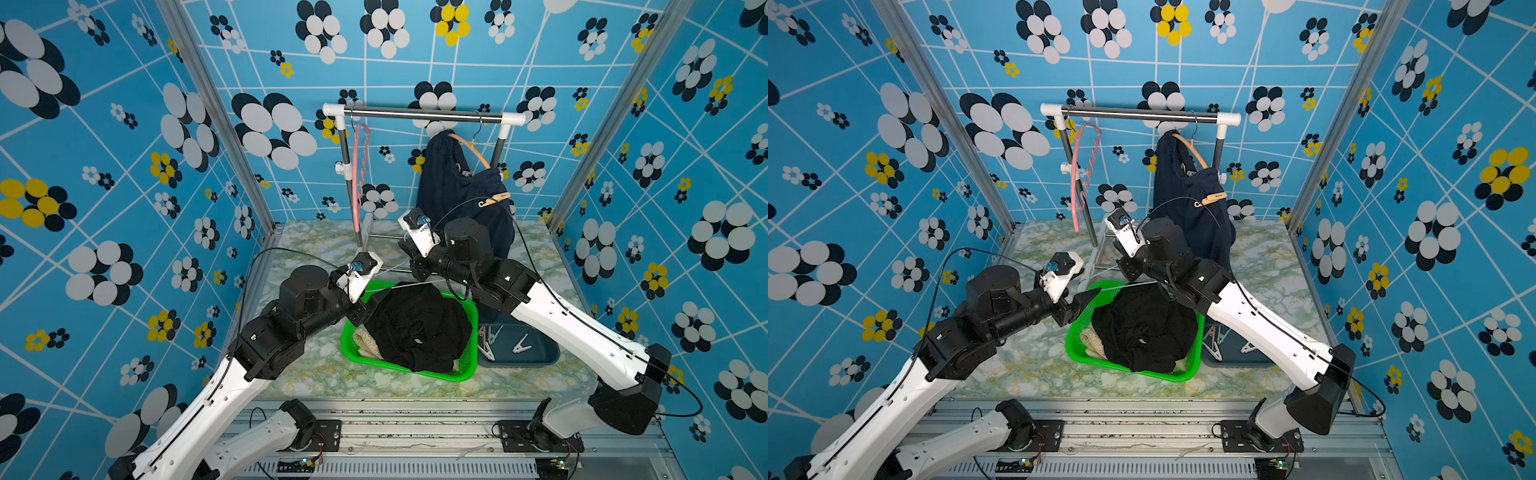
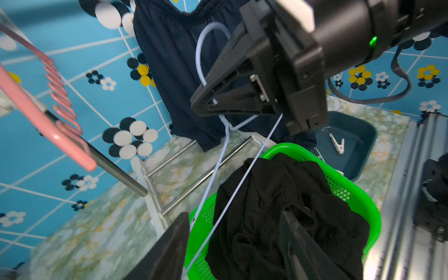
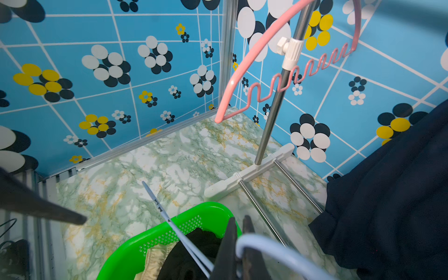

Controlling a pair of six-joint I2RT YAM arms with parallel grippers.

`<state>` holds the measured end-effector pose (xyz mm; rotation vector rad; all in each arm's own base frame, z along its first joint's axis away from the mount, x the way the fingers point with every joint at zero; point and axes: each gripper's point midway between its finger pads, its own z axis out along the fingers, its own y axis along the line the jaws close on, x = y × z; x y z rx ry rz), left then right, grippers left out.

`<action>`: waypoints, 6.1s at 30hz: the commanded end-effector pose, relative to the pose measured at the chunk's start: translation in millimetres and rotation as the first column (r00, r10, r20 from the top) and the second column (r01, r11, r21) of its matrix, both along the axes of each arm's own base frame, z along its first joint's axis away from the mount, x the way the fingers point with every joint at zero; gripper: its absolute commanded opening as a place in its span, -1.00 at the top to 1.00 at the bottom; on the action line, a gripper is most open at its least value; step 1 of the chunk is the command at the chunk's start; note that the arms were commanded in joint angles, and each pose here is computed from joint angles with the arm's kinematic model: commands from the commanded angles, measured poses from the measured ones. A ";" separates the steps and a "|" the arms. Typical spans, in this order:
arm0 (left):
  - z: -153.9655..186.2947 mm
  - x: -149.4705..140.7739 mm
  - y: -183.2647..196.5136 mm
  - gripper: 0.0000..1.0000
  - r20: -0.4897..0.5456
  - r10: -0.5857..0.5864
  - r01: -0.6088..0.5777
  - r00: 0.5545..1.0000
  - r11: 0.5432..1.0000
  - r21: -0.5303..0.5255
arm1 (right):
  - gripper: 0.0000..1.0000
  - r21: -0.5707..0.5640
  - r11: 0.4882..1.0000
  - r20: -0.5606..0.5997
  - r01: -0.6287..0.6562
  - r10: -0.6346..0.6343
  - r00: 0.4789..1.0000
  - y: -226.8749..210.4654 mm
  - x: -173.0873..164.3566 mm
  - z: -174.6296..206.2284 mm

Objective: Remove the clothespins securing shorts to the hanger
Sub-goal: Place the hanger on the clothesline, then pick up the hanger from the clothesline.

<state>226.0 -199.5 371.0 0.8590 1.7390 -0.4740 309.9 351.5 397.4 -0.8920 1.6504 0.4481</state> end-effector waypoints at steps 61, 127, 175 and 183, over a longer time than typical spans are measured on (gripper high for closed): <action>13.5 22.2 34.9 1.00 -0.129 0.329 -0.329 0.936 0.944 0.020 | -0.92 0.238 0.964 -0.043 0.121 -0.114 0.993 -87.4 -57.0 2.8; 29.0 277.0 -36.7 0.83 -0.329 0.384 -0.438 0.863 0.893 -0.108 | -0.99 0.188 0.875 -0.292 0.447 -0.384 0.876 -137.0 -48.1 -98.2; 69.4 81.9 -121.8 -0.20 0.001 0.026 -0.024 1.000 0.949 -0.315 | -0.44 0.484 0.580 -0.527 0.656 -0.406 0.747 -272.9 82.3 -60.2; 64.1 85.5 -148.8 -0.18 -0.024 -0.036 0.025 0.999 0.937 -0.348 | -0.42 0.525 0.661 -0.519 0.537 -0.252 0.817 -206.4 76.1 -72.8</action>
